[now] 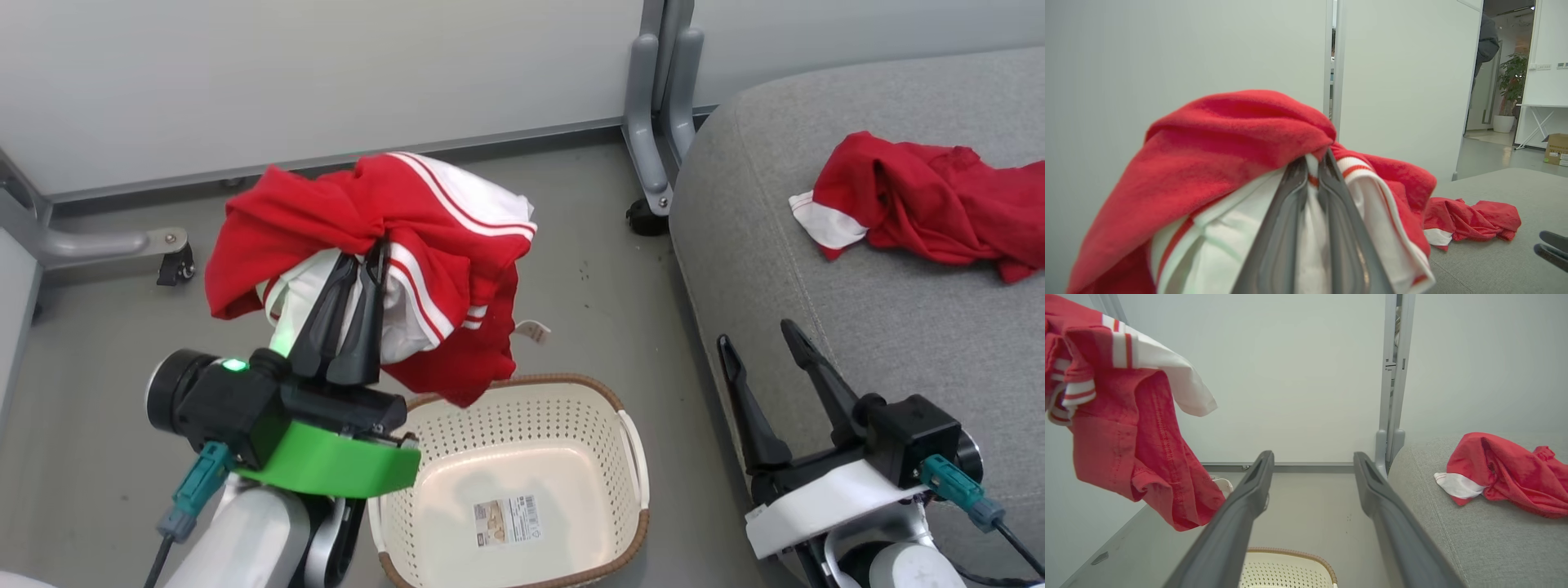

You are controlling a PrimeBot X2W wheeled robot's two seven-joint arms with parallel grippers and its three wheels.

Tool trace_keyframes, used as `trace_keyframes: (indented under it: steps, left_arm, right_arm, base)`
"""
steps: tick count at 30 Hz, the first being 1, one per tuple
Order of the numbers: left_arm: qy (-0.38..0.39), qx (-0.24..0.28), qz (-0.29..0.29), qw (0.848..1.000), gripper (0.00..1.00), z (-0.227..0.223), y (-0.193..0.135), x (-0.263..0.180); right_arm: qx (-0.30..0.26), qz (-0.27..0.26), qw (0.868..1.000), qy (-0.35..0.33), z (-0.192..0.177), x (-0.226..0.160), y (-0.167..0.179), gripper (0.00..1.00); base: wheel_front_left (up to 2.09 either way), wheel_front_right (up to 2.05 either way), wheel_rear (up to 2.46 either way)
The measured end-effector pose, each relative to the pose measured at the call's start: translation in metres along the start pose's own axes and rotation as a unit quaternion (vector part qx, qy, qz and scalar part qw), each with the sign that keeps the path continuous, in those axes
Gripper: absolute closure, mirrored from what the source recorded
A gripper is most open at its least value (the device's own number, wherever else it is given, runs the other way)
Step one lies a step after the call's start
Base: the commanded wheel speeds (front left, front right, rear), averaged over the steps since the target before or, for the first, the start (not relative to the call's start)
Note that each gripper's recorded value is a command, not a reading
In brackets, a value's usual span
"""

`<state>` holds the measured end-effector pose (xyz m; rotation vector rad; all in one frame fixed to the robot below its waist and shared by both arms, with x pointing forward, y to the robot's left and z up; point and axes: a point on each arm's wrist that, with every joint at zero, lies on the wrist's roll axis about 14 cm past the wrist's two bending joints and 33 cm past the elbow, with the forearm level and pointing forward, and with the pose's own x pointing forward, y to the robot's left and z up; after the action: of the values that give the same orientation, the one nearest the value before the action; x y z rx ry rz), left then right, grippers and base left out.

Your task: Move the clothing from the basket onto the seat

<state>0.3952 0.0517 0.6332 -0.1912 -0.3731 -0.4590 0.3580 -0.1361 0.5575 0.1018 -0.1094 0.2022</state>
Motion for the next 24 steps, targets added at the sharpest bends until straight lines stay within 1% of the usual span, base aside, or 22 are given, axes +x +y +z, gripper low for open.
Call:
trace_keyframes:
  steps: [9,24]
  left_arm:
    - [0.007,-0.013,0.006,1.0,1.0,0.007,-0.009,-0.022]
    - [-0.007,-0.014,0.005,1.0,1.0,0.018,-0.011,-0.027]
  right_arm:
    - [0.008,0.009,1.0,0.002,0.003,-0.016,0.011,0.0]
    - [0.007,0.017,1.0,-0.007,0.01,-0.019,0.017,0.0]
  base:
    - [0.0,0.0,0.0]
    - [0.0,0.0,0.0]
